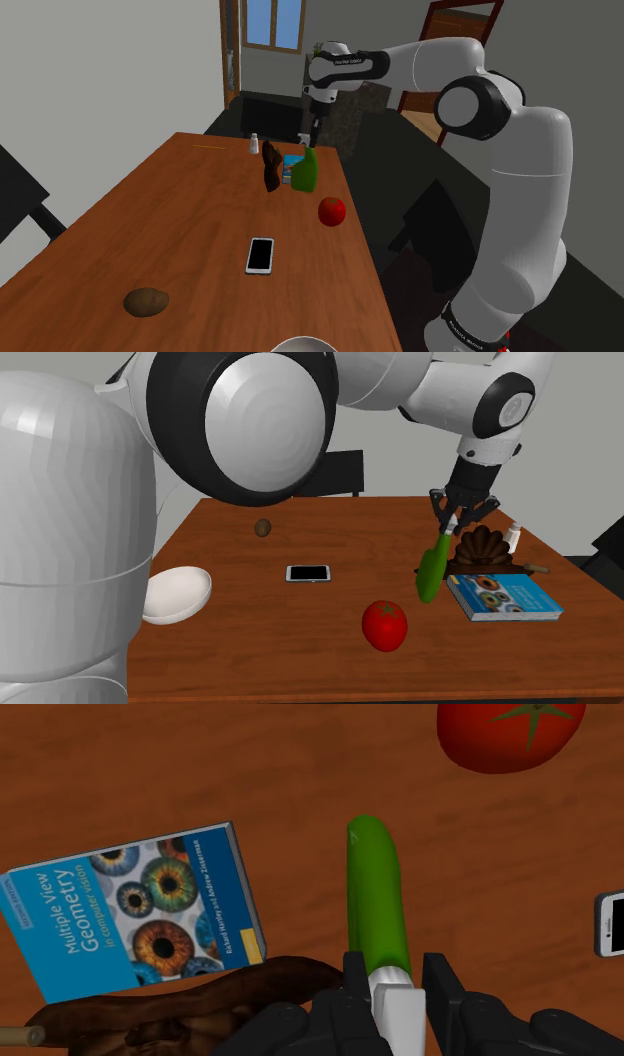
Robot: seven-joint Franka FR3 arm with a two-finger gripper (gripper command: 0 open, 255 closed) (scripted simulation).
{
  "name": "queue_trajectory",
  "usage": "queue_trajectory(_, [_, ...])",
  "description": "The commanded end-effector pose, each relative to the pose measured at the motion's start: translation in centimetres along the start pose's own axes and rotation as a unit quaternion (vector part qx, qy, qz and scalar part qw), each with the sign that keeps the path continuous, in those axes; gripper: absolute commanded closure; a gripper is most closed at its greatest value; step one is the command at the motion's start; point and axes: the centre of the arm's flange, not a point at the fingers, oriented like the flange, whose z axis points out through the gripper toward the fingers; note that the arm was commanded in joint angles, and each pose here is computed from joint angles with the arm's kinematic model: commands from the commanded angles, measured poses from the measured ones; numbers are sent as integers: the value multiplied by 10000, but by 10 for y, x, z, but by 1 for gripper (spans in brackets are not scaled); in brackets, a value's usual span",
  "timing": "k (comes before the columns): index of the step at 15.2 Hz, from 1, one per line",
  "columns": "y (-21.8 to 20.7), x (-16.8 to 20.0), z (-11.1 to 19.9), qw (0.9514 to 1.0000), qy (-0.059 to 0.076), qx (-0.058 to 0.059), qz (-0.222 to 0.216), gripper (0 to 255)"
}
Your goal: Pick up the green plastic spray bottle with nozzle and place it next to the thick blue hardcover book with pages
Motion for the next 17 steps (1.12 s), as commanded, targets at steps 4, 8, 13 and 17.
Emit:
queue_trajectory(4, [2,-1,27,10000,3,-3,-1,255])
queue_trajectory(8, [3,-2,36,10000,3,-3,-1,255])
queue_trajectory(13, [3,-2,36,10000,3,-3,-1,255])
queue_trajectory(17, [3,-2,36,10000,3,-3,-1,0])
